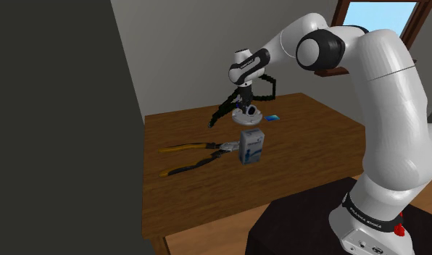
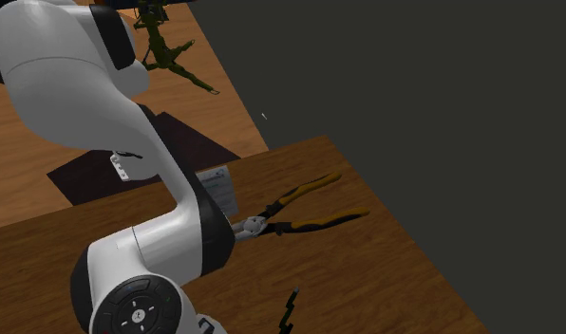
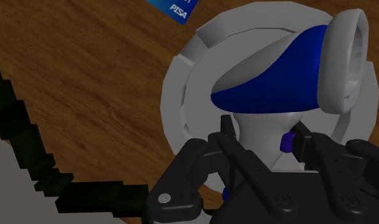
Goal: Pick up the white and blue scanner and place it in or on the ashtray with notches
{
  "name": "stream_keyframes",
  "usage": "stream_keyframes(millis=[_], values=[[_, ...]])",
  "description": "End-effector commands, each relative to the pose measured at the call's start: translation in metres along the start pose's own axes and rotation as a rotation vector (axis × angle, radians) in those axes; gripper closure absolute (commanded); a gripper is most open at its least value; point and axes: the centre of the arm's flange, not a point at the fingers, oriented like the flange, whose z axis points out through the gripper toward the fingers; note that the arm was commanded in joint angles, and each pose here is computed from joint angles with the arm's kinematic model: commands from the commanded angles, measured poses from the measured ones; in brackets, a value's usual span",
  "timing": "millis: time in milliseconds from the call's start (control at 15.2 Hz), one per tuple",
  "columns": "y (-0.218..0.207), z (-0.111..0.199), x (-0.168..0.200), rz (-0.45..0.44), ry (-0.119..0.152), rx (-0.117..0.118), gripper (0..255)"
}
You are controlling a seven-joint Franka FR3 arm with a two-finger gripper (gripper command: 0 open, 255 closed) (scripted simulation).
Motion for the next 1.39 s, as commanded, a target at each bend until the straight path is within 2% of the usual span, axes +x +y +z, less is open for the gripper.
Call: stream_keyframes(millis=[0, 396, 462, 792, 1056, 1320], values=[[-0.001, 0.003, 0.0, 0.0, 0.001, 0.0, 255], [-0.001, 0.003, 0.0, 0.0, 0.001, 0.0, 255], [-0.001, 0.003, 0.0, 0.0, 0.001, 0.0, 0], [-0.001, 0.003, 0.0, 0.0, 0.001, 0.0, 0], [-0.001, -0.047, 0.0, 0.0, 0.001, 0.0, 0], [-0.001, -0.047, 0.0, 0.0, 0.001, 0.0, 0]])
